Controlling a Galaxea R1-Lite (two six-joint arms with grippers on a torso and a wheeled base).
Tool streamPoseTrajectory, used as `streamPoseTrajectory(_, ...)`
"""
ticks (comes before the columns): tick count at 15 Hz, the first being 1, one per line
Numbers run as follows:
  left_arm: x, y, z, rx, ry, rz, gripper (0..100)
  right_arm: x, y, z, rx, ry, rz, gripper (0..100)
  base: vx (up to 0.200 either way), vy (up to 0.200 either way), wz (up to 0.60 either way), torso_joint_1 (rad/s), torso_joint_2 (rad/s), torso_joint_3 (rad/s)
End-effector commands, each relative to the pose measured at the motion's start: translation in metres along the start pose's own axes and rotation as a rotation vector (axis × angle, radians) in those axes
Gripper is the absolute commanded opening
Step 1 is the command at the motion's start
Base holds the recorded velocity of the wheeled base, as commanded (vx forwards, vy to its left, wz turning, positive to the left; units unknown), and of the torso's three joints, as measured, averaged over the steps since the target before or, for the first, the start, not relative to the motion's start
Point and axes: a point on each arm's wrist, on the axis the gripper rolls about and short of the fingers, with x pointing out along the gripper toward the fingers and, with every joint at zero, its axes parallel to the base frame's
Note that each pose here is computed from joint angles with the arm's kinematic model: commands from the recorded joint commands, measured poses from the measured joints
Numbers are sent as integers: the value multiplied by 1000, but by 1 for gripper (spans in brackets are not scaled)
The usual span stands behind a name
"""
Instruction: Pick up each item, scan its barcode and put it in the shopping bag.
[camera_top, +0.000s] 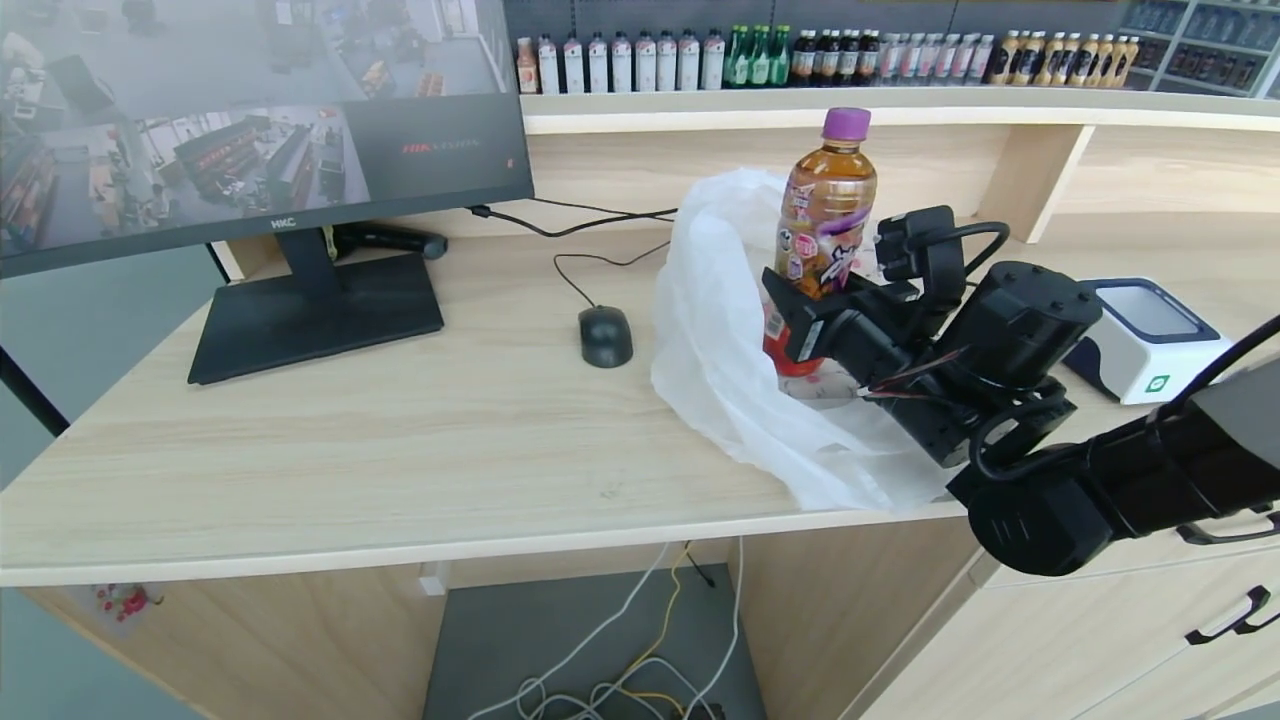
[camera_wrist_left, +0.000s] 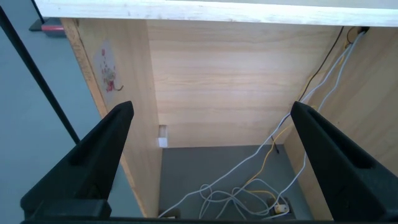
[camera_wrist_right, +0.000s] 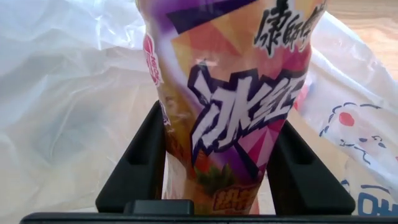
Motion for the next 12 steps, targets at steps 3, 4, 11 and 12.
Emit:
streamPoseTrajectory(3, 0, 0, 0, 0, 0, 0, 100, 0, 1, -2, 0, 9, 1, 0, 0, 0, 0, 0, 0, 0)
streamPoseTrajectory(4, 0, 0, 0, 0, 0, 0, 100, 0, 0, -2, 0, 7, 1, 0, 0, 0, 0, 0, 0, 0)
streamPoseTrajectory(11, 0, 0, 0, 0, 0, 0, 100, -1, 0, 1, 0, 0, -1, 0, 0, 0, 0, 0, 0, 0)
streamPoseTrajectory(12, 0, 0, 0, 0, 0, 0, 100, -1, 0, 1, 0, 1, -1, 0, 0, 0, 0, 0, 0, 0)
